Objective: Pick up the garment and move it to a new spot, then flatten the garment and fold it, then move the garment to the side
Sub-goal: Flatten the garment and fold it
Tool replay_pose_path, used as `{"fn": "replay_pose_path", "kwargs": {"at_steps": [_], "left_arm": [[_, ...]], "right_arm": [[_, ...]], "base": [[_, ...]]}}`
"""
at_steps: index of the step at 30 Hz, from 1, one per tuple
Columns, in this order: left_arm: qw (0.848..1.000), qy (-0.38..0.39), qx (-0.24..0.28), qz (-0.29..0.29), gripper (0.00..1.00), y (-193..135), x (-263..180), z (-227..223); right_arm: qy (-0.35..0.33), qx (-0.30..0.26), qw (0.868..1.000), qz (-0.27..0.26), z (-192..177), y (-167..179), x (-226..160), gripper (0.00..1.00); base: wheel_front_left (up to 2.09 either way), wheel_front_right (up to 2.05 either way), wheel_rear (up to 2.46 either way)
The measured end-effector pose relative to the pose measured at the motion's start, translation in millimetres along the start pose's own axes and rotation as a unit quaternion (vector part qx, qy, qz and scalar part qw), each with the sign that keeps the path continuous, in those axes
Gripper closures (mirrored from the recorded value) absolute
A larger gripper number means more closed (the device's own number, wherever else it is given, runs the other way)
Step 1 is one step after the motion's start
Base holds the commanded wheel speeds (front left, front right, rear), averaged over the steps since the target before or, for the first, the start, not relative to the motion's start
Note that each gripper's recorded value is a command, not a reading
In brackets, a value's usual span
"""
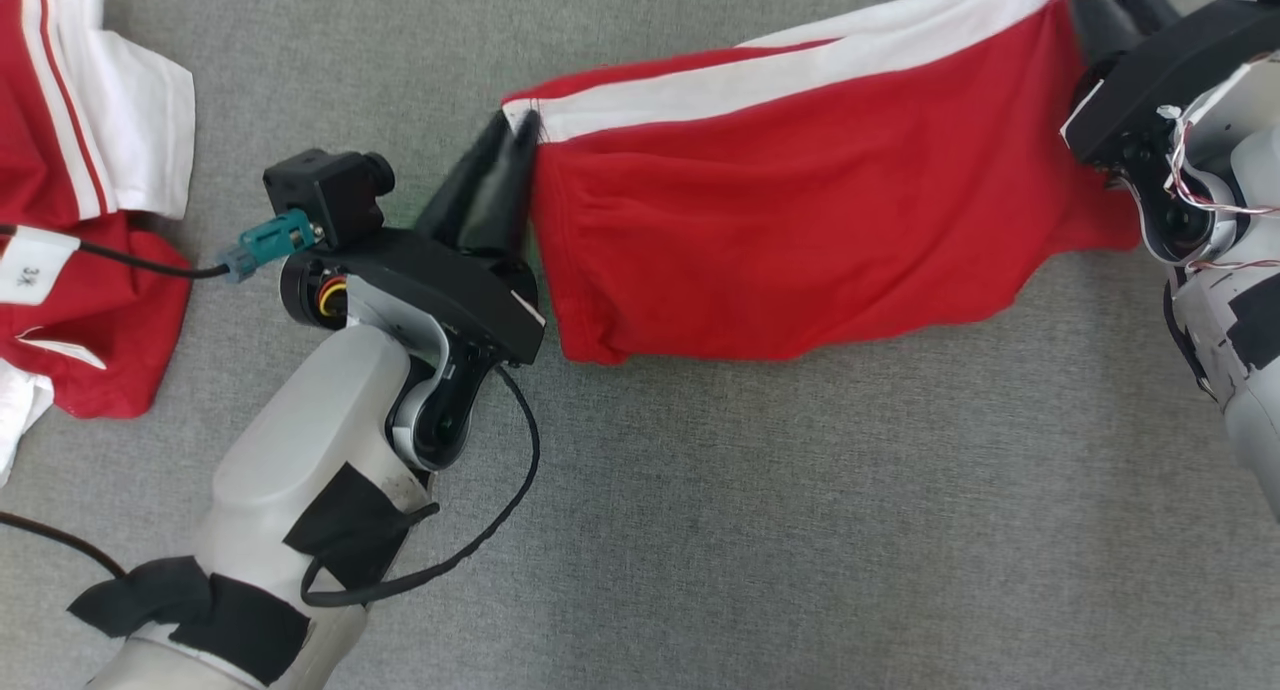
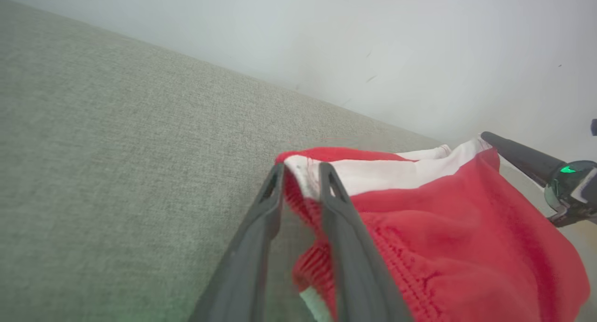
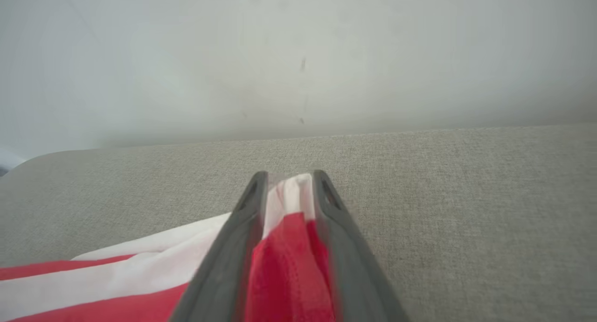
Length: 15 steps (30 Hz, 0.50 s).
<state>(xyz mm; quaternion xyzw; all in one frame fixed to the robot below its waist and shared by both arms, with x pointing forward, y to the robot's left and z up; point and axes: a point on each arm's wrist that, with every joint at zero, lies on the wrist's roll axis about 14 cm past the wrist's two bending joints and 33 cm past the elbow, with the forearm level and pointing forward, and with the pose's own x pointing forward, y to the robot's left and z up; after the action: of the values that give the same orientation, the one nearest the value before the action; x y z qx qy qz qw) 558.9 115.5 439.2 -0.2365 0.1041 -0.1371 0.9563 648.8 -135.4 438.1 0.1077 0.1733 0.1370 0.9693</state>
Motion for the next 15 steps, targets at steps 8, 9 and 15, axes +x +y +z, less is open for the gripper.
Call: {"fn": "replay_pose_path", "kwargs": {"at_steps": [8, 9, 15], "left_arm": [[0.998, -0.042, 0.040, 0.003, 0.00, 0.5, -25.1, 29.3], [0.998, -0.047, 0.044, 0.006, 0.00, 1.3, -31.3, 30.9], [0.990, -0.107, 0.090, 0.025, 0.00, -4.6, -78.6, 54.2]], "right_arm": [[-0.046, -0.019, 0.999, -0.003, 24.5, -6.8, -31.5, 0.00], [-0.049, -0.018, 0.999, -0.004, 25.0, -8.7, -37.5, 0.00], [-0.055, -0.025, 0.998, -0.024, 14.7, -27.9, -84.8, 0.00]], "base": [[0.00, 0.00, 0.00], [0.00, 0.00, 0.00], [0.00, 0.00, 0.00]]}}
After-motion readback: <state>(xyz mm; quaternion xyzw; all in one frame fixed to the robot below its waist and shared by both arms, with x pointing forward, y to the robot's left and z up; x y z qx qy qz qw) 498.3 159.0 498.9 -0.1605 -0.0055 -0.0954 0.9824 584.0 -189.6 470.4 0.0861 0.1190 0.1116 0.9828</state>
